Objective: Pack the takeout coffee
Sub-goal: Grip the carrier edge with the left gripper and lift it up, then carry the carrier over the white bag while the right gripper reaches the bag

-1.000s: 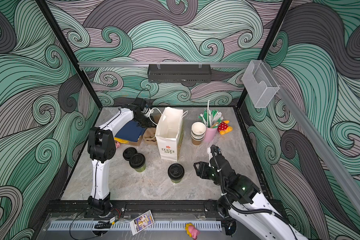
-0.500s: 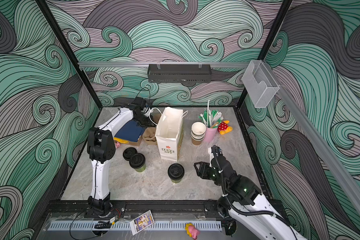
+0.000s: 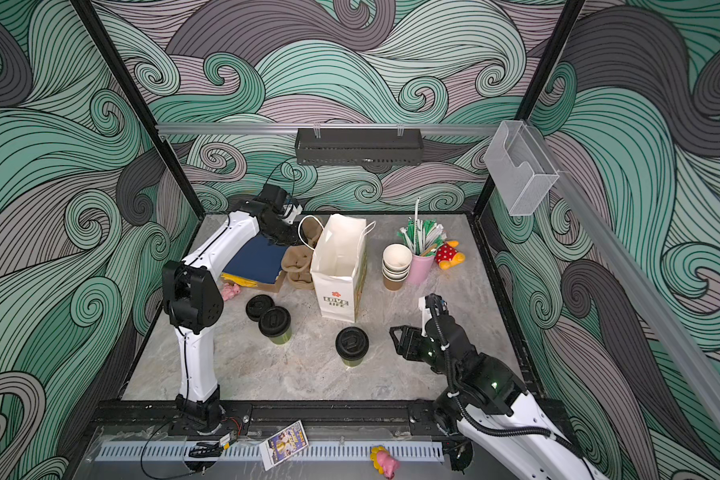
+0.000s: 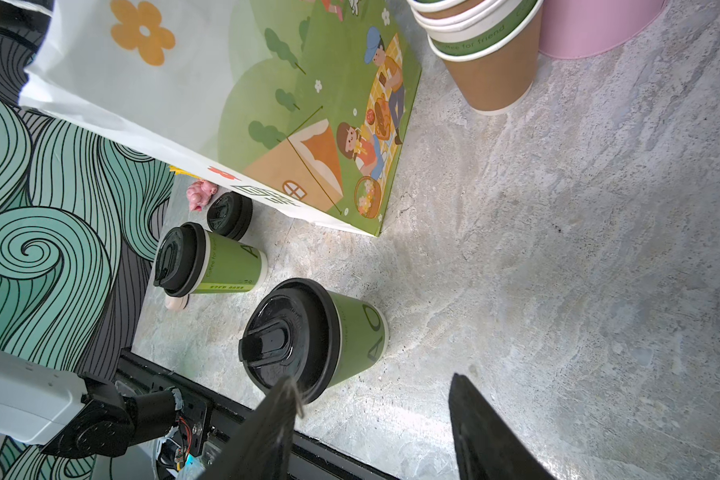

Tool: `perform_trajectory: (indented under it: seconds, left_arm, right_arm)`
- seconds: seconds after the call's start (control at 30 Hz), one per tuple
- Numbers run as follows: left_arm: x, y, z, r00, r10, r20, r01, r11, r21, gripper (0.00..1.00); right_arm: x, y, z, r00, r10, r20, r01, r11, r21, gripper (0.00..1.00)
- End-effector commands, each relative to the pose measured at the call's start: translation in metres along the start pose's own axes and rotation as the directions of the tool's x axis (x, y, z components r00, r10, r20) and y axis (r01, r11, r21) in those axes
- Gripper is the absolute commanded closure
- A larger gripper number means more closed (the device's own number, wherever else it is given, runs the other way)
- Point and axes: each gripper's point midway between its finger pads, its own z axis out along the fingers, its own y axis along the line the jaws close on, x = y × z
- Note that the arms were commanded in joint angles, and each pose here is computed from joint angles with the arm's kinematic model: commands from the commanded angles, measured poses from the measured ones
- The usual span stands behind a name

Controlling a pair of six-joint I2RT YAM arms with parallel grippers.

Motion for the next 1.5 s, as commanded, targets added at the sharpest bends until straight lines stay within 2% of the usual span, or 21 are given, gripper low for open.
perform_trajectory:
  seconds: [0.0,0.4,0.7,0.87,0.93,1.17,1.4,1.47]
  left_arm:
    - [-0.011,-0.005,-0.041,0.998,0.018,0.068,-0.014,0.998,-0.056,0.85]
    - [-0.001,0.008,-0.117,0.988,0.021,0.153,0.011,0.979,-0.203,0.85]
    - [0.041,0.002,-0.191,0.965,0.050,0.257,0.011,0.973,-0.231,0.84]
    - [0.075,-0.006,-0.217,0.973,0.042,0.228,0.008,0.977,-0.213,0.85]
    - [0.089,-0.015,-0.235,0.970,0.048,0.240,0.000,0.980,-0.198,0.85]
    - [0.111,-0.053,-0.259,0.965,0.126,0.230,-0.087,0.981,-0.172,0.85]
    - [0.100,-0.098,-0.272,0.947,0.185,0.261,-0.162,0.981,-0.106,0.85]
    - [0.094,-0.116,-0.265,0.945,0.208,0.252,-0.192,0.978,-0.085,0.85]
  right_arm:
    - [0.001,-0.006,-0.001,1.000,0.009,0.010,-0.009,1.000,0.019,0.40]
    - [-0.002,-0.007,-0.005,1.000,0.003,0.023,-0.004,1.000,0.031,0.40]
    - [-0.012,-0.004,-0.010,0.998,-0.049,0.040,0.047,0.998,0.047,0.39]
    - [-0.014,0.000,-0.010,0.997,-0.065,0.031,0.063,0.997,0.046,0.39]
    - [-0.016,0.002,-0.010,0.997,-0.070,0.031,0.069,0.997,0.047,0.39]
    - [-0.027,0.020,-0.009,0.993,-0.115,-0.009,0.116,0.993,0.029,0.39]
    - [-0.078,0.063,-0.010,0.975,-0.222,0.021,0.222,0.975,0.020,0.38]
    - [-0.094,0.077,-0.011,0.969,-0.242,0.046,0.242,0.970,0.008,0.38]
